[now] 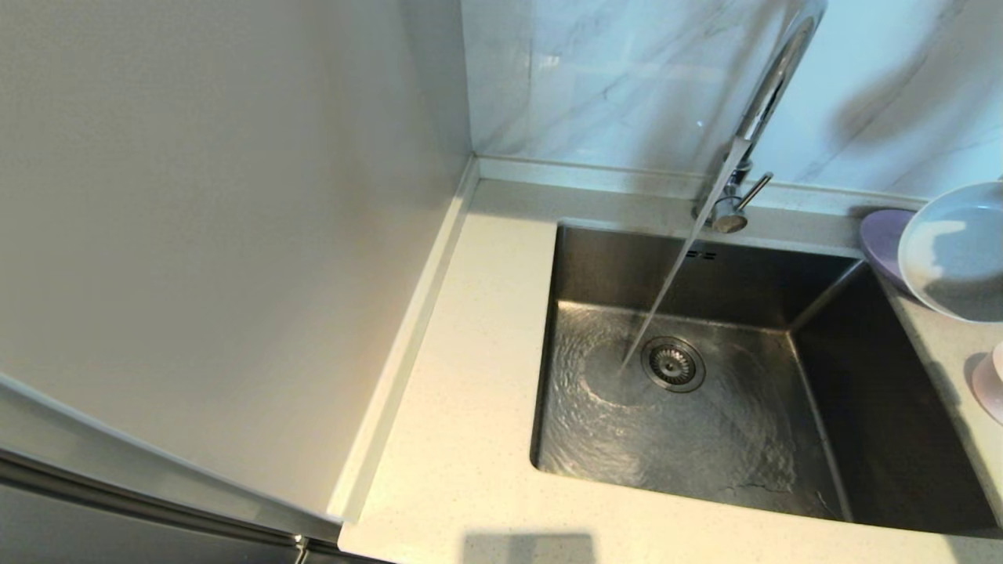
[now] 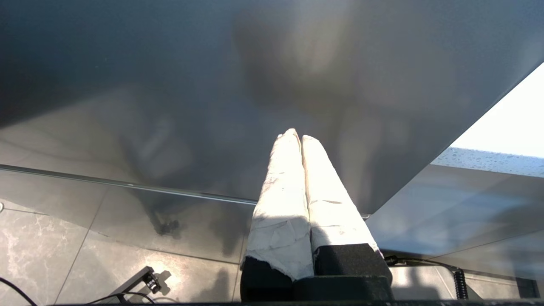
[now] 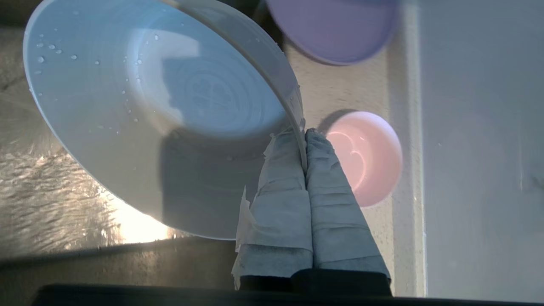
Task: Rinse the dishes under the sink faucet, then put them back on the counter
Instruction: Rinse the bowl
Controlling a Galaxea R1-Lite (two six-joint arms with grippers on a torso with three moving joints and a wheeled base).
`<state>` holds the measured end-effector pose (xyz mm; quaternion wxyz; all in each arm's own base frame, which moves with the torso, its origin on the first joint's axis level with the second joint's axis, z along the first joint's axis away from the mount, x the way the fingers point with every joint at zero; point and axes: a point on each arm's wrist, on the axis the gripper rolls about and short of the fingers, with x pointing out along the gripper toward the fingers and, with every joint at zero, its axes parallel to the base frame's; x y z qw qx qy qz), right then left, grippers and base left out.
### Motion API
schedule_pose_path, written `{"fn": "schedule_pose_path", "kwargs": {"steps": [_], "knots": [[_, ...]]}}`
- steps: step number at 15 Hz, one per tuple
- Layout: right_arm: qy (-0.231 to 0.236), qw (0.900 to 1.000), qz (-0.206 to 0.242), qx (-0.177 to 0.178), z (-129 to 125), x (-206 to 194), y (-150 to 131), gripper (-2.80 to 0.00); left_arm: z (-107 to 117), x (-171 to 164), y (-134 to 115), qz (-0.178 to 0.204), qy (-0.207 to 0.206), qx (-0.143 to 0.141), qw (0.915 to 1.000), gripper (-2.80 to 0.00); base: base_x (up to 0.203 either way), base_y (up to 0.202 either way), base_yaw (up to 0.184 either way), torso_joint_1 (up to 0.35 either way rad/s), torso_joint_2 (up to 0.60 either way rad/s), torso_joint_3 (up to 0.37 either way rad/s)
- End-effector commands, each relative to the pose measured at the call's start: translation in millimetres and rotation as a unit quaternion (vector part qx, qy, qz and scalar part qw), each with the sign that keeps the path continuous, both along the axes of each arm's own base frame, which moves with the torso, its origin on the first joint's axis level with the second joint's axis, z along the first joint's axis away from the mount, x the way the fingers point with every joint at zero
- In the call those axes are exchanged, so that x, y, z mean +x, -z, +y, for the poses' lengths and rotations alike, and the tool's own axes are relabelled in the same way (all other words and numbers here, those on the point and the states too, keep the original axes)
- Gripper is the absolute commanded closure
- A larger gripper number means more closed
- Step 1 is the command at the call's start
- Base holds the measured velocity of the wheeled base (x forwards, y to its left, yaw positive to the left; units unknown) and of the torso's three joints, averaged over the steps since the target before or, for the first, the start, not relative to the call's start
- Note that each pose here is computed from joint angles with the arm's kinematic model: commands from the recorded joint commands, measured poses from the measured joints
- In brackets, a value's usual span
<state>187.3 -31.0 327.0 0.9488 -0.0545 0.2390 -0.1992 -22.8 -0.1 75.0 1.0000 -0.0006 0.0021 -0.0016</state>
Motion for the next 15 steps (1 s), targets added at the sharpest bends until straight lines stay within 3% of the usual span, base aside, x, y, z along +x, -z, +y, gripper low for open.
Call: {"fn": "schedule_pose_path", "kwargs": {"steps": [1, 5, 8, 10, 13, 15], "knots": [[-0.036, 0.999, 0.027, -0.005, 11.4, 12.3, 8.4, 0.00, 0.0, 0.0, 0.0, 0.000, 0.000, 0.000, 1.0000, 0.00, 0.000, 0.000, 0.000, 0.000, 0.00, 0.000], [-0.101, 0.990, 0.098, -0.002, 31.9, 16.9, 14.7, 0.00, 0.0, 0.0, 0.0, 0.000, 0.000, 0.000, 1.0000, 0.00, 0.000, 0.000, 0.000, 0.000, 0.00, 0.000], [-0.132, 0.981, 0.127, 0.069, 38.9, 22.3, 8.7, 0.00, 0.0, 0.0, 0.0, 0.000, 0.000, 0.000, 1.0000, 0.00, 0.000, 0.000, 0.000, 0.000, 0.00, 0.000], [-0.134, 0.972, 0.119, 0.150, 45.8, 27.9, -9.2, 0.00, 0.0, 0.0, 0.0, 0.000, 0.000, 0.000, 1.0000, 0.00, 0.000, 0.000, 0.000, 0.000, 0.00, 0.000], [-0.080, 0.950, 0.112, 0.280, 65.5, 53.5, -15.2, 0.00, 0.0, 0.0, 0.0, 0.000, 0.000, 0.000, 1.0000, 0.00, 0.000, 0.000, 0.000, 0.000, 0.00, 0.000], [0.000, 0.951, 0.106, 0.289, 82.6, 68.8, -3.3, 0.00, 0.0, 0.0, 0.0, 0.000, 0.000, 0.000, 1.0000, 0.00, 0.000, 0.000, 0.000, 0.000, 0.00, 0.000]]}}
